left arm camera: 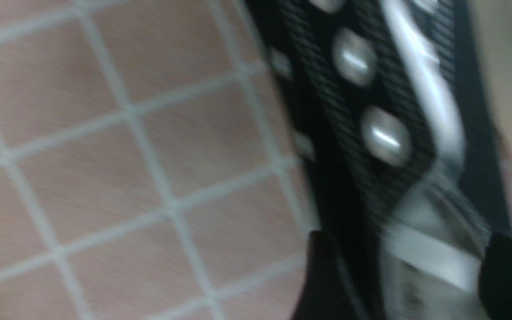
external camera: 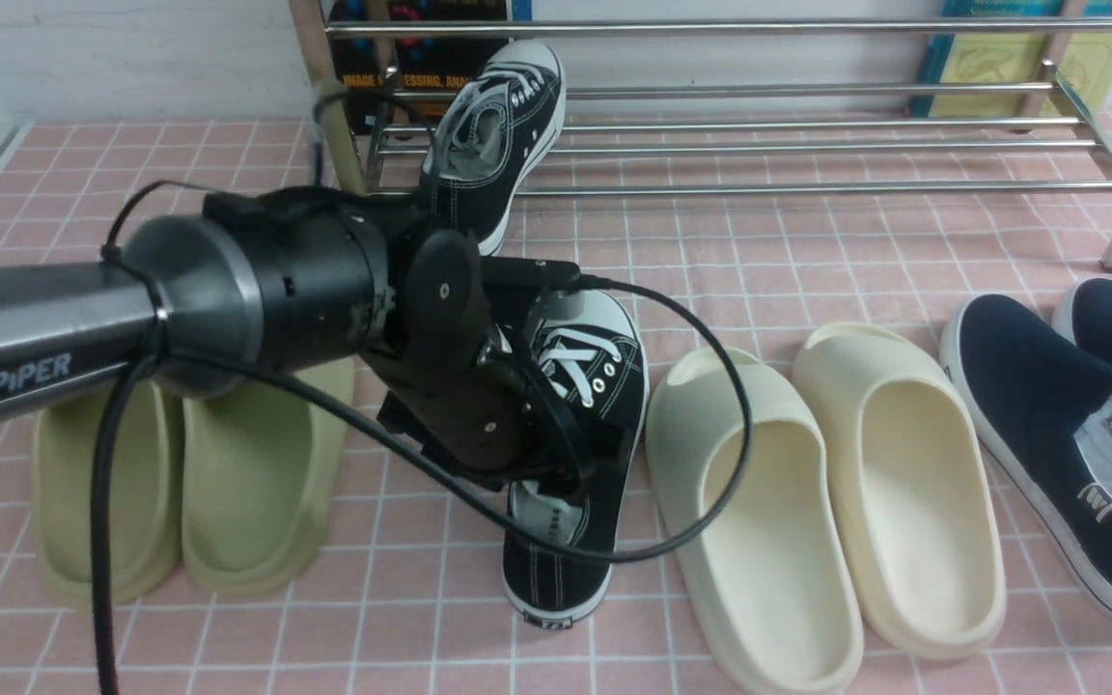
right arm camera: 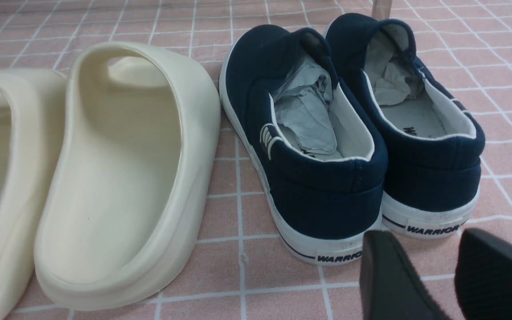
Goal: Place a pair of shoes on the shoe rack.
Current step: Use the left arm to grab the shoe closest to it, then use the left arm to put a shoe into the shoe rack
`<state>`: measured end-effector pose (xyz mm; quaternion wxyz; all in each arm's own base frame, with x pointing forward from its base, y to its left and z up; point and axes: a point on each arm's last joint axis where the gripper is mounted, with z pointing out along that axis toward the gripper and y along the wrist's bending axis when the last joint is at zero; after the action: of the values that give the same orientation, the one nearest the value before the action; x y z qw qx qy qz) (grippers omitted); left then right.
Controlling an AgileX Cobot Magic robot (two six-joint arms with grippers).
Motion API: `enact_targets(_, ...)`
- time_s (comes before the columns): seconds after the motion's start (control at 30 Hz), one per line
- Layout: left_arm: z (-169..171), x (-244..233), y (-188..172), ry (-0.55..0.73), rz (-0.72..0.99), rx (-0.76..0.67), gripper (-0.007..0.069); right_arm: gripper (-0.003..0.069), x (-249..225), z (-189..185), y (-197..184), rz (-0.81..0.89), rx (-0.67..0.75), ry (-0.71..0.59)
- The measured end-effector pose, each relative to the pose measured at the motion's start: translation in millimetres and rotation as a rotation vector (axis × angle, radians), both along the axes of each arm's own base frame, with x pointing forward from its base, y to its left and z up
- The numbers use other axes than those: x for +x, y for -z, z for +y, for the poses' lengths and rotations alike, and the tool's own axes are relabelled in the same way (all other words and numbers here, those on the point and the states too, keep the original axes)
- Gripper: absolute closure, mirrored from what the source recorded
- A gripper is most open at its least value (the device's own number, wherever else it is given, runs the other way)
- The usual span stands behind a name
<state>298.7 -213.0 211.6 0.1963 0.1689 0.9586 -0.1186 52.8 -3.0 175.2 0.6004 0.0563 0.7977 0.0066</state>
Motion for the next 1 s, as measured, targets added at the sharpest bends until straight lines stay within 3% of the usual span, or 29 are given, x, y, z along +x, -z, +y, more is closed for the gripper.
enact_targets(0.1,3.3,6.2,9.7,-0.029,-0.018,0.054,0.0277,0.0416,0.0,0.0,0.0,0.000,0.000,0.000)
enact_targets(0.2,4.7,9.3,18.5,-0.051,-0.014,0.087,0.0442,0.0416,0.0,0.0,0.0,0.000,0.000,0.000)
enact_targets(0.23,4.8,9.3,18.5,-0.051,-0.015,0.089,0.0454,0.0416,0.0,0.0,0.0,0.000,0.000,0.000)
enact_targets(0.27,4.6,9.0,17.7,-0.057,-0.015,0.085,0.0540,0.0416,0.0,0.0,0.0,0.000,0.000,0.000)
enact_targets(0.33,5.8,7.9,9.8,-0.058,-0.024,0.082,0.0598,0.0416,0.0,0.0,0.0,0.000,0.000,0.000)
enact_targets(0.43,7.7,5.9,-9.7,-0.061,-0.043,0.074,0.0609,0.0416,0.0,0.0,0.0,0.000,0.000,0.000)
enact_targets(0.6,10.5,4.9,-92.2,-0.078,-0.189,-0.035,0.0607,0.0416,0.0,0.0,0.0,0.000,0.000,0.000)
enact_targets(0.73,6.7,17.7,-128.5,-0.100,-0.285,-0.127,0.0607,0.0416,0.0,0.0,0.0,0.000,0.000,0.000)
enact_targets(0.9,3.5,51.4,-125.5,-0.144,-0.294,-0.141,0.0607,0.0416,0.0,0.0,0.0,0.000,0.000,0.000)
enact_targets(1.0,1.5,76.5,-106.0,-0.175,-0.256,-0.127,0.0607,0.0416,0.0,0.0,0.0,0.000,0.000,0.000)
